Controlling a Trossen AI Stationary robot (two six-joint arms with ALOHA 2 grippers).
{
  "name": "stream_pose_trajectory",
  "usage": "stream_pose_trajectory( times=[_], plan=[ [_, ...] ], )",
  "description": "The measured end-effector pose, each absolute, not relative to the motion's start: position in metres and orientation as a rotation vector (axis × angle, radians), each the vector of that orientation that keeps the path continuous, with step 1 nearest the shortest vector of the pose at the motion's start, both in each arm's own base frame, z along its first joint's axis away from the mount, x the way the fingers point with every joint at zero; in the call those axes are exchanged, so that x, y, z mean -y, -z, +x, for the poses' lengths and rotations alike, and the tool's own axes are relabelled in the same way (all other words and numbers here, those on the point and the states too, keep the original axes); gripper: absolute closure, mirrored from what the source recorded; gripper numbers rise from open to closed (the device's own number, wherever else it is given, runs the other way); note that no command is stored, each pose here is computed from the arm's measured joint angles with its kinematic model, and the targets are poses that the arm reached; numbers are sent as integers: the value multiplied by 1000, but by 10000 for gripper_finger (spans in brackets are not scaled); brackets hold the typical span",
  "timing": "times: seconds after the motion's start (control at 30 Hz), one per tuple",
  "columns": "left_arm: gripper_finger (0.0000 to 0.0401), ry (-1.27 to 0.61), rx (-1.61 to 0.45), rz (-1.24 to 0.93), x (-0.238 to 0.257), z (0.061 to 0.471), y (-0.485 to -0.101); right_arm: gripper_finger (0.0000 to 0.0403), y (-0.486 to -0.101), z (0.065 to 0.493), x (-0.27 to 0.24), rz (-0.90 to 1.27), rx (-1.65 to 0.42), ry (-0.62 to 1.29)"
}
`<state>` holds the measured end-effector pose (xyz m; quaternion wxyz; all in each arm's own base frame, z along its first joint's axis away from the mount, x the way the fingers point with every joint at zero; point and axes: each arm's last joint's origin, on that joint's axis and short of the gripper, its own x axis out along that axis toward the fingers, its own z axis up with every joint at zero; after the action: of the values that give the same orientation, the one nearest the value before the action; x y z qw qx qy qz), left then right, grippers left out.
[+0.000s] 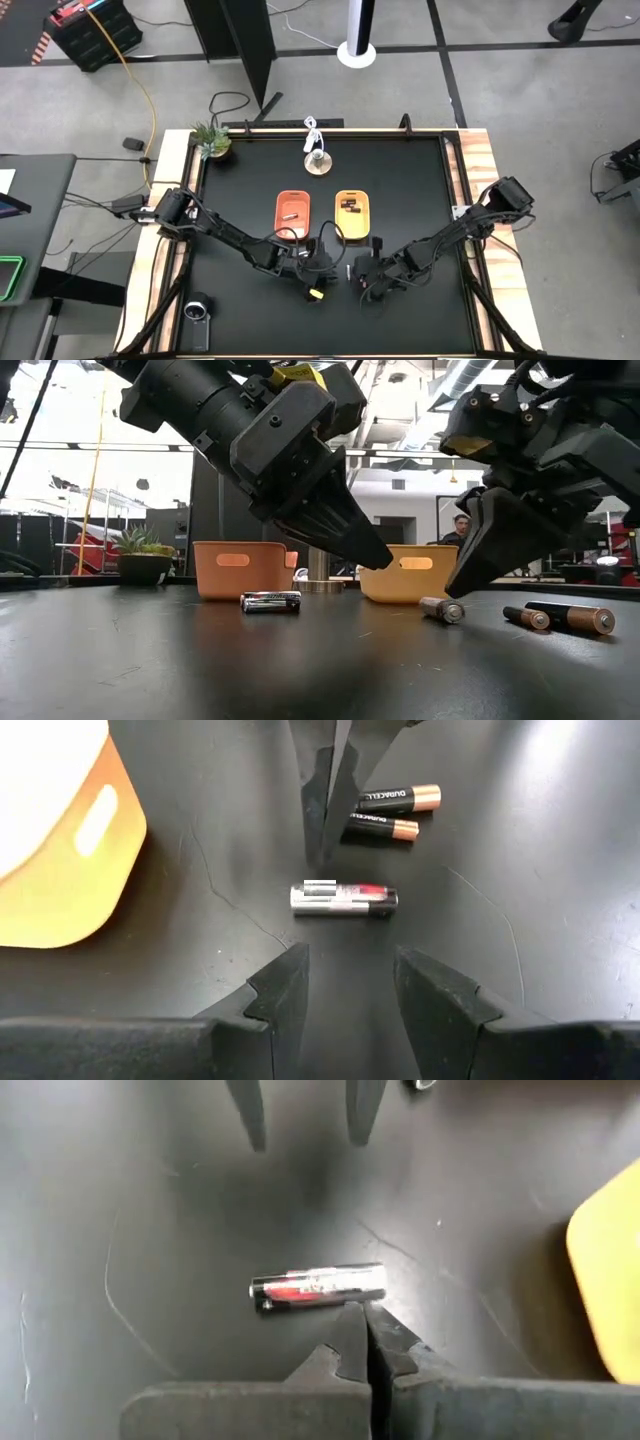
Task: Sort batteries
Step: Put the silver battery into the orange bin
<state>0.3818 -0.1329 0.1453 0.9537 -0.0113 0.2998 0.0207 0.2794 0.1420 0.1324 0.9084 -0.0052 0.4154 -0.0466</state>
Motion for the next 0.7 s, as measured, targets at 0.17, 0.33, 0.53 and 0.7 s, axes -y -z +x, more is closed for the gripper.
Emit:
stream_pose_trajectory(
  times=[0.17, 0.33, 0.53, 0.7],
  plan=[
    [260, -24, -604, 28, 133, 382, -146, 399, -137, 283, -145, -51, -852, 71],
    [243, 34, -617, 103, 134, 382, -145, 399, -149, 289, -149, -107, -855, 46],
    [193, 143, -642, 416, 138, 378, -142, 399, -160, 294, -152, -144, -882, 40],
    [180, 210, -670, 639, 137, 375, -139, 398, -164, 296, -153, -152, -886, 38]
  ],
)
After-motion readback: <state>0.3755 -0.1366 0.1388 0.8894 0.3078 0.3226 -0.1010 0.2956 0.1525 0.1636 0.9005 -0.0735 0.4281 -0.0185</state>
